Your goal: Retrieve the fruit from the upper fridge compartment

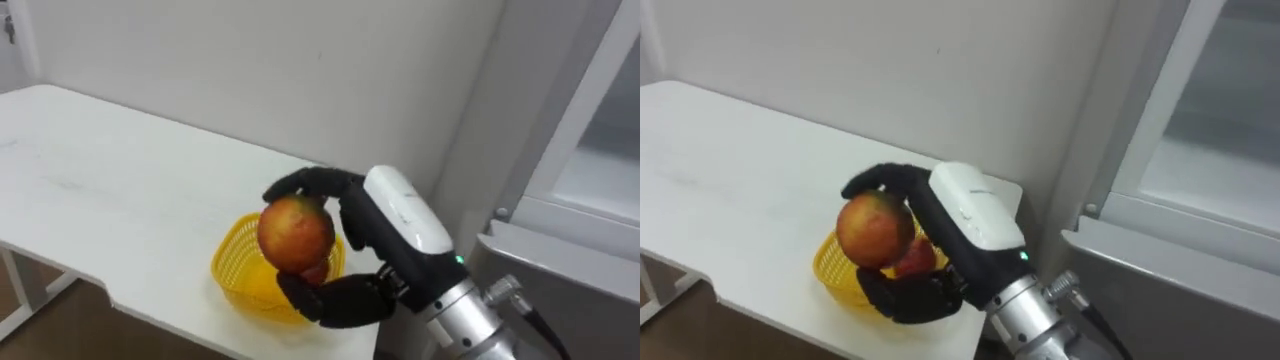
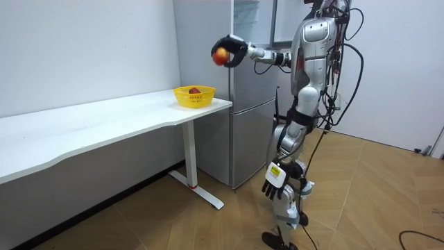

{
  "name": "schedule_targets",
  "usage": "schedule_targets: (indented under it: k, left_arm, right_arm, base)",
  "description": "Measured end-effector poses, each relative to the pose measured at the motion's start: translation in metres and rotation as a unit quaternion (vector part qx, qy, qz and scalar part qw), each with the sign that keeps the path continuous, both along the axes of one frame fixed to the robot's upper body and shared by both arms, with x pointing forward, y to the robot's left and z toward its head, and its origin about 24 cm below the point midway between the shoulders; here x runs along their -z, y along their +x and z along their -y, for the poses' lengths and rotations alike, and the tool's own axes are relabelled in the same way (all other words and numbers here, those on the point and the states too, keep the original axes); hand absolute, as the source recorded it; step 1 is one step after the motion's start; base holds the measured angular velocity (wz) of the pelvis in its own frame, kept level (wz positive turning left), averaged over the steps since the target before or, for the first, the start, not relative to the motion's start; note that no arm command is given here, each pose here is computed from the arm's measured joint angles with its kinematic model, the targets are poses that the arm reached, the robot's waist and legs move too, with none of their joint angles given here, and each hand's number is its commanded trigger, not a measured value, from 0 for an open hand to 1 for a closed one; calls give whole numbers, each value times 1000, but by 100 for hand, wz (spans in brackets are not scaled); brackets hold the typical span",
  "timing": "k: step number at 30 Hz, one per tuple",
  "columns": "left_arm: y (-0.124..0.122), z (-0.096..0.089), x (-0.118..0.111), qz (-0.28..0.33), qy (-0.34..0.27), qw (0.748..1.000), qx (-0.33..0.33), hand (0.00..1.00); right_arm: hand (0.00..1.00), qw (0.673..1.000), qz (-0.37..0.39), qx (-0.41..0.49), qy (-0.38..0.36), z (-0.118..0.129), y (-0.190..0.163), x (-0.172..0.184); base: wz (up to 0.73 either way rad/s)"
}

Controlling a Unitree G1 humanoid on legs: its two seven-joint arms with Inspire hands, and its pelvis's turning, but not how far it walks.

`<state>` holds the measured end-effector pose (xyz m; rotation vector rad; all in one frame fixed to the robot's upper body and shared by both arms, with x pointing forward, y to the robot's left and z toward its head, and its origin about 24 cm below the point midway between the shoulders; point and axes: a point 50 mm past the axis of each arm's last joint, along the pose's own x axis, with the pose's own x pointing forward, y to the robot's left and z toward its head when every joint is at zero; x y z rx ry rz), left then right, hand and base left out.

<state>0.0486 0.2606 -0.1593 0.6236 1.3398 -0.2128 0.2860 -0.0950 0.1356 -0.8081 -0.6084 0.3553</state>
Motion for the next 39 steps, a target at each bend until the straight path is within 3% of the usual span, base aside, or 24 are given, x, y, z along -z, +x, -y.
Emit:
schedule_targets:
  k: [15,23,39]
  left_arm:
    - [6,-4,-2,-3,14,1000,-3,0]
    - [8,-5,-2,-10,11,1000,-5,0]
    - [-3,-13,-3,-26,22,999,-22,0]
  right_arm:
    - [100,991,-88,75,-62,8,41,42]
    - [100,987,-88,124,-57,27,63,29]
    - [100,982,-96,161,-23,50,68,20]
  base:
    - [10]
    - [6]
    - [2]
